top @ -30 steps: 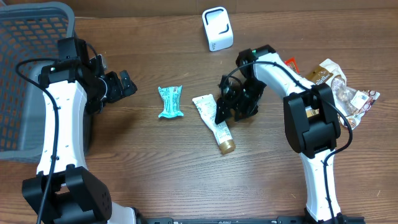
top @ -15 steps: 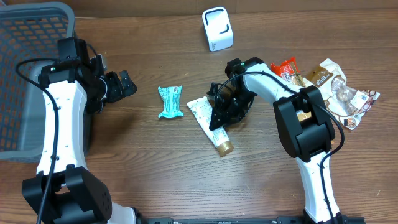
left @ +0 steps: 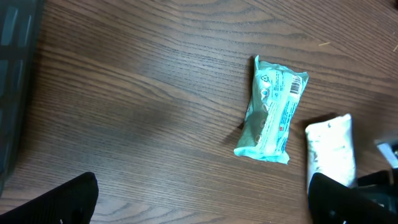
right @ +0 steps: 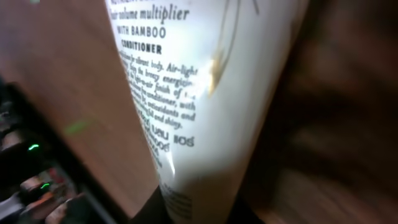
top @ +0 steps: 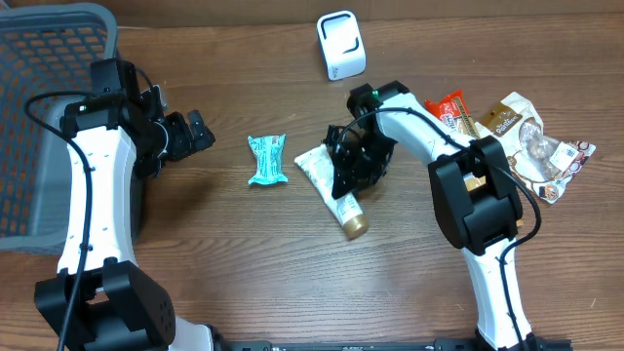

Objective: Scan the item barcode

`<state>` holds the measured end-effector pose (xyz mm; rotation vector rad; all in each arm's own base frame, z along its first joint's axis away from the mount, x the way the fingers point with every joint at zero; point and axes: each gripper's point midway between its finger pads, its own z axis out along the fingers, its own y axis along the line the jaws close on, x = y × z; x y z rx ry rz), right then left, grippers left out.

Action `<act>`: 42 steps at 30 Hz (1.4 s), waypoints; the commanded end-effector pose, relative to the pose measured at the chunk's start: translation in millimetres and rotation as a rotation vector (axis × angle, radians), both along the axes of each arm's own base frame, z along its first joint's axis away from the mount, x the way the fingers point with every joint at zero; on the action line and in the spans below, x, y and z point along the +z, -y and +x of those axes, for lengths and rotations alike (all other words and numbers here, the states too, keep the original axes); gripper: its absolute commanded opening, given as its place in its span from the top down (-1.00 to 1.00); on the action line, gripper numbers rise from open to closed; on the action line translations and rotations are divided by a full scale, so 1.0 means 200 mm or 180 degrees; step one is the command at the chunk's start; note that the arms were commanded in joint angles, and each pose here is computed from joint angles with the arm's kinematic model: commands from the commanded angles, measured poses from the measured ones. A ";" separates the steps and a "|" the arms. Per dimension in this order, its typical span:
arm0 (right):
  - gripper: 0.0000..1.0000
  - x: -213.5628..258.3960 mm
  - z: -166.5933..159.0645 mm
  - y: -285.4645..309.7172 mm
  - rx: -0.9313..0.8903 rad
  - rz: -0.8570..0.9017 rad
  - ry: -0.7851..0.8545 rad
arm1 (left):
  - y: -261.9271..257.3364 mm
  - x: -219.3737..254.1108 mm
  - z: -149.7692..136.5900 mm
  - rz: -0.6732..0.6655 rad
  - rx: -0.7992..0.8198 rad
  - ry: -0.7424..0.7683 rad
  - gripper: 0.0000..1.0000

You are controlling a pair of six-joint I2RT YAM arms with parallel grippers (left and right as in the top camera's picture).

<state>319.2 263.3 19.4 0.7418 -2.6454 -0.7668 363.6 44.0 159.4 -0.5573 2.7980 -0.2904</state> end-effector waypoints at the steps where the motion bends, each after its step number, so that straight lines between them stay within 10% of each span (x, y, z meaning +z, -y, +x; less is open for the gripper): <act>1: 0.50 0.00 0.11 0.12 0.0214 -0.0645 0.0511 | 0.01 0.01 0.02 0.0033 -0.0077 0.0040 -1.00; 10: -0.61 0.37 0.22 -0.04 0.0394 -0.0417 0.0967 | 0.01 0.01 0.02 0.0032 -0.0076 0.0039 -1.00; 17: -0.45 0.39 -0.02 -0.20 0.0357 0.0057 0.0297 | 0.01 0.01 0.02 0.0032 -0.0076 0.0039 -1.00; 27: -0.20 0.03 -0.33 -0.07 0.0271 -0.0878 -0.0286 | 0.01 0.01 0.02 0.0032 -0.0076 0.0040 -1.00; 37: -0.16 -0.09 0.02 0.43 -0.0782 -0.2352 0.0405 | 0.01 0.01 0.02 0.0031 -0.0076 0.0039 -1.00; 42: -0.16 -0.10 0.23 0.52 -0.0828 -0.2241 0.0822 | 0.01 0.01 0.02 0.0032 -0.0077 0.0039 -0.99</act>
